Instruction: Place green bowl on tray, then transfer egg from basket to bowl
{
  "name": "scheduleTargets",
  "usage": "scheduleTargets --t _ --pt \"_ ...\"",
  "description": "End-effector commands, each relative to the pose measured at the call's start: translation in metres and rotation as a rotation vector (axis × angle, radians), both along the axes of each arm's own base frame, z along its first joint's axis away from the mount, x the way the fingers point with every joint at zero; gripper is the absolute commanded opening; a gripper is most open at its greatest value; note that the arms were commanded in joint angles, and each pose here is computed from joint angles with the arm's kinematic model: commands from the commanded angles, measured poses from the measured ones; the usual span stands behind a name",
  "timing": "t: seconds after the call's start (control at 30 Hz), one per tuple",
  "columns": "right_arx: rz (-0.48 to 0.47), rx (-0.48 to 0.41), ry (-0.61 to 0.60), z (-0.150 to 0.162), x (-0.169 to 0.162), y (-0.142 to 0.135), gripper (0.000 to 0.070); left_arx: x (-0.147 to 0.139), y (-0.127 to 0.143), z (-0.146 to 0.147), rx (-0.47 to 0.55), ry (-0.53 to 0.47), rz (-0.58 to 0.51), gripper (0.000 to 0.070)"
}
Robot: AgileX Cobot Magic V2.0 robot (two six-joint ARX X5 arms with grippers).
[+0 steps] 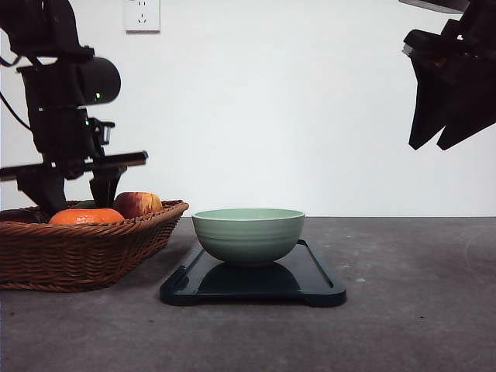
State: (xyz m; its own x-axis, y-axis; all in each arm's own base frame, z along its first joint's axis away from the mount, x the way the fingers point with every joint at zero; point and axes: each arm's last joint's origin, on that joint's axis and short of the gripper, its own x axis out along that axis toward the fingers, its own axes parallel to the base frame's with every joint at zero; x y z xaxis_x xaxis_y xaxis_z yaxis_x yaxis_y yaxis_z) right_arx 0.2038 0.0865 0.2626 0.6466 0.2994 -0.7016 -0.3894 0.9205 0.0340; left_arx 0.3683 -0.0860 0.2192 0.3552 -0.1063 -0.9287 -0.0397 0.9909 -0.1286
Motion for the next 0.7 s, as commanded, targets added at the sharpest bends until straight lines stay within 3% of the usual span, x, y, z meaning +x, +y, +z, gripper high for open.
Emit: scheduleTargets --t 0.0,0.4,0.67 --pt "0.007 -0.001 -0.005 0.000 0.002 0.002 0.0252 0.000 -0.002 0.013 0.002 -0.039 -0.018 0.0176" --pt "0.002 0.005 -0.003 0.000 0.002 0.002 0.0252 -0.039 -0.020 0.084 -0.031 -0.257 -0.143 0.0176" --pt "0.002 0.005 -0.004 0.000 0.002 0.002 0.0252 -0.058 -0.053 0.105 -0.127 -0.350 -0.279 0.0188"
